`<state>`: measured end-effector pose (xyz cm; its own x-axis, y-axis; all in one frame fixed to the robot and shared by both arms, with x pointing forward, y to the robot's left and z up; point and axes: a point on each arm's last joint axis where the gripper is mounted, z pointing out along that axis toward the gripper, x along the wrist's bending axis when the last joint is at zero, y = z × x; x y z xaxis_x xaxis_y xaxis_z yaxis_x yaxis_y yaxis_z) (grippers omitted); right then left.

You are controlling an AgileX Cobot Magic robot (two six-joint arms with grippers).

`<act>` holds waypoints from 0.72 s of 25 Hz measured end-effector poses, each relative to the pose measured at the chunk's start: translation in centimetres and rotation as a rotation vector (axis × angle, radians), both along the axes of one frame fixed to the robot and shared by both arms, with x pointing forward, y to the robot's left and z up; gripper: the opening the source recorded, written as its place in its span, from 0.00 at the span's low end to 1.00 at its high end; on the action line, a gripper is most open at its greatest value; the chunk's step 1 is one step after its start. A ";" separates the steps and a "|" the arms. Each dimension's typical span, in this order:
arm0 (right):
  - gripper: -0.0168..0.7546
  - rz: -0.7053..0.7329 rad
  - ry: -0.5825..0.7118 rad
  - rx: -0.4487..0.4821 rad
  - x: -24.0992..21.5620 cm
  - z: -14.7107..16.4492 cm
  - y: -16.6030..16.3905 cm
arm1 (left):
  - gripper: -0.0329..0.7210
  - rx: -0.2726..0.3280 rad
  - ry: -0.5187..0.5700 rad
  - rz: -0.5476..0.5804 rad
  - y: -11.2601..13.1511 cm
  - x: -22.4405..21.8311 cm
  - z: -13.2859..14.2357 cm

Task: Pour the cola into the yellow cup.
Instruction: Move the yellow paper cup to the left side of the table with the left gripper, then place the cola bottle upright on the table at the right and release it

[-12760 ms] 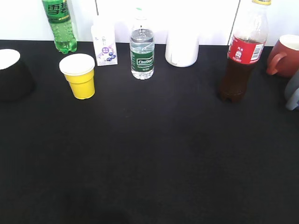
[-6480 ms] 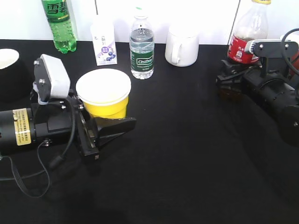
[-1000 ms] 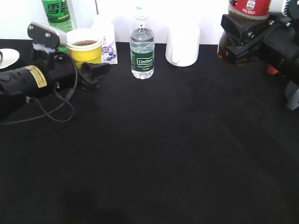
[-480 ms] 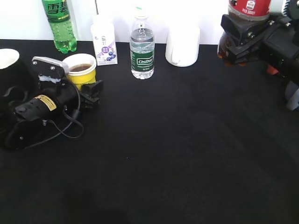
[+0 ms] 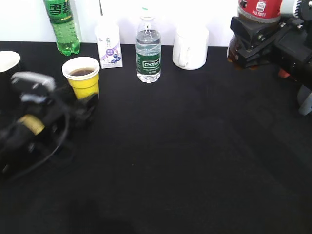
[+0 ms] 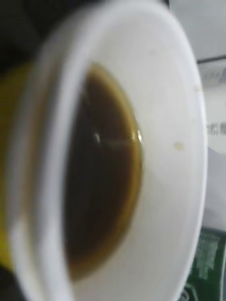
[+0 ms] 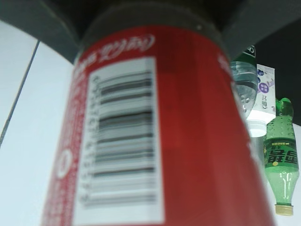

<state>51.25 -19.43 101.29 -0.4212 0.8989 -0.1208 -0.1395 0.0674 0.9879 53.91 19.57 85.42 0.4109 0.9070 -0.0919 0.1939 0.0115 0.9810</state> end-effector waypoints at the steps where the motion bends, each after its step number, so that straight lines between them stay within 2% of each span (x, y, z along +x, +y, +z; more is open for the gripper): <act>1: 0.53 0.000 0.000 0.000 0.0 0.0 0.0 | 0.87 0.009 0.014 -0.001 0.3 -0.9 0.0; 4: 0.53 -0.037 0.046 0.013 0.3 -0.7 -0.3 | 0.86 0.023 0.078 0.002 1.3 -4.1 0.7; 6: 0.53 -0.080 0.119 0.024 1.3 -3.2 -0.3 | 0.84 0.032 0.127 0.000 1.9 -6.4 1.8; 11: 0.53 -0.085 0.222 0.000 2.9 -9.4 0.2 | 0.83 0.003 0.000 -0.073 2.0 -8.6 6.1; 14: 0.53 -0.111 0.249 0.063 3.3 -10.3 0.1 | 0.83 0.000 -0.032 -0.097 1.8 -8.8 6.8; 18: 0.53 -0.113 0.225 0.098 3.6 -11.0 0.1 | 0.83 0.009 -0.033 -0.138 1.5 -8.9 6.8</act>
